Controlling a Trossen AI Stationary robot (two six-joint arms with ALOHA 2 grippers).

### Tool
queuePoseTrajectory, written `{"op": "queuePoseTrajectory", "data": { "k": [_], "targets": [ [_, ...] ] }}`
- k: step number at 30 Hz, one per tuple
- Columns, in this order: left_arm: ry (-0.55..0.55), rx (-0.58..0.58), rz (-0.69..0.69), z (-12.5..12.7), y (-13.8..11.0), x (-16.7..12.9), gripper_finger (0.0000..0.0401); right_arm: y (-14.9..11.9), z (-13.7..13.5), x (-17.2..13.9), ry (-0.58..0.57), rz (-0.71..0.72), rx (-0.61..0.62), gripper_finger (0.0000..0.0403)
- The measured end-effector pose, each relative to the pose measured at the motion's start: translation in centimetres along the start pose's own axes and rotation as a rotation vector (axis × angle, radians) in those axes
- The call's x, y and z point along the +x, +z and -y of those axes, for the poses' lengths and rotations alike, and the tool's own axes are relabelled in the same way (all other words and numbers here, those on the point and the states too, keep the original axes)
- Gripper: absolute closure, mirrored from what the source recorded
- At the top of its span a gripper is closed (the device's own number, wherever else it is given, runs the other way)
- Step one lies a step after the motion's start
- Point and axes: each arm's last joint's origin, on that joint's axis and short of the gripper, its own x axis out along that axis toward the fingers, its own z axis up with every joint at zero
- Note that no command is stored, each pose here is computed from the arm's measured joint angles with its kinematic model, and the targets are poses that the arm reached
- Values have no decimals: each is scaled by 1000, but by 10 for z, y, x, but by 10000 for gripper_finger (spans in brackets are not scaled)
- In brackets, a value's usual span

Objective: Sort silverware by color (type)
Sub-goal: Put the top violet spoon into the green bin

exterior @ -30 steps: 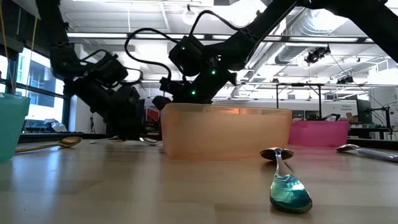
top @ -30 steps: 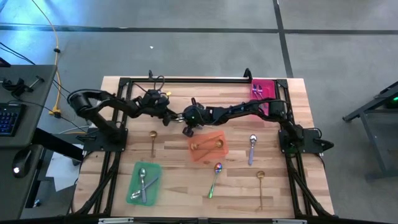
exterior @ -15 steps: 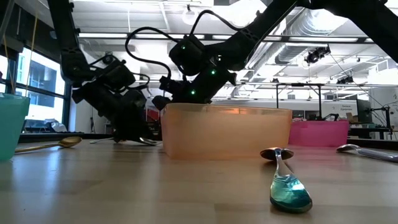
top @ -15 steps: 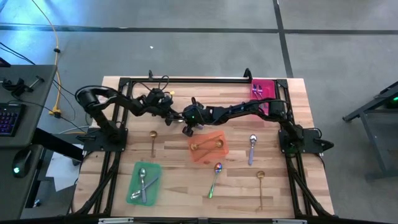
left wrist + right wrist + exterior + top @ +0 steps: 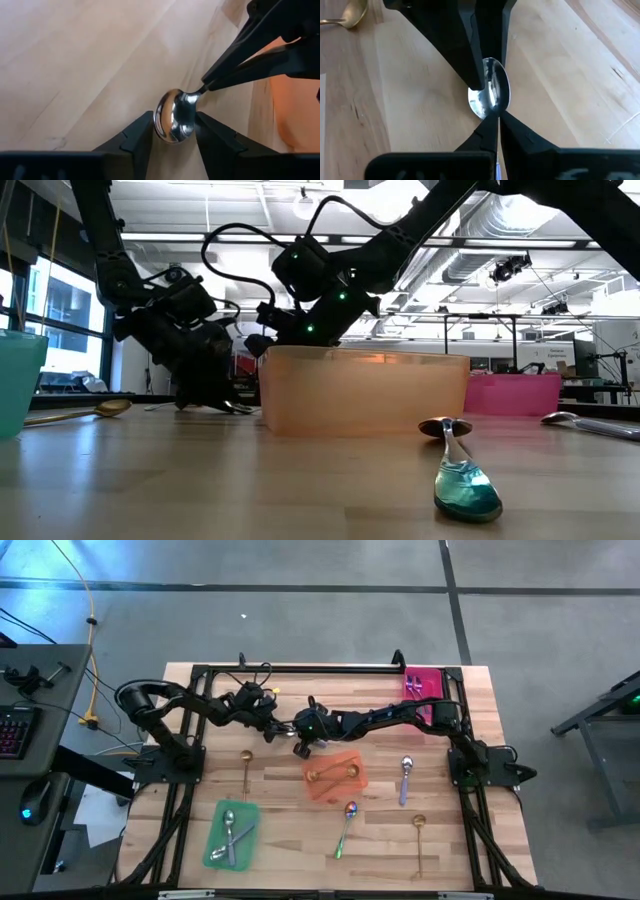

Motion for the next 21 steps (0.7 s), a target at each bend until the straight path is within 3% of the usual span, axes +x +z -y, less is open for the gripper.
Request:
{"op": "queuePoseTrajectory", "data": {
  "k": [14, 18, 21],
  "targets": [
    [-9, 77, 0, 0, 5, 1, 391, 6, -2, -1, 8, 63, -18, 403],
    [-16, 76, 23, -1, 9, -5, 394, 19, -2, -15, -23, 103, -40, 403],
    [-15, 83, 42, 1, 12, -15, 398, 31, -2, -37, -128, 96, -80, 403]
  ]
}}
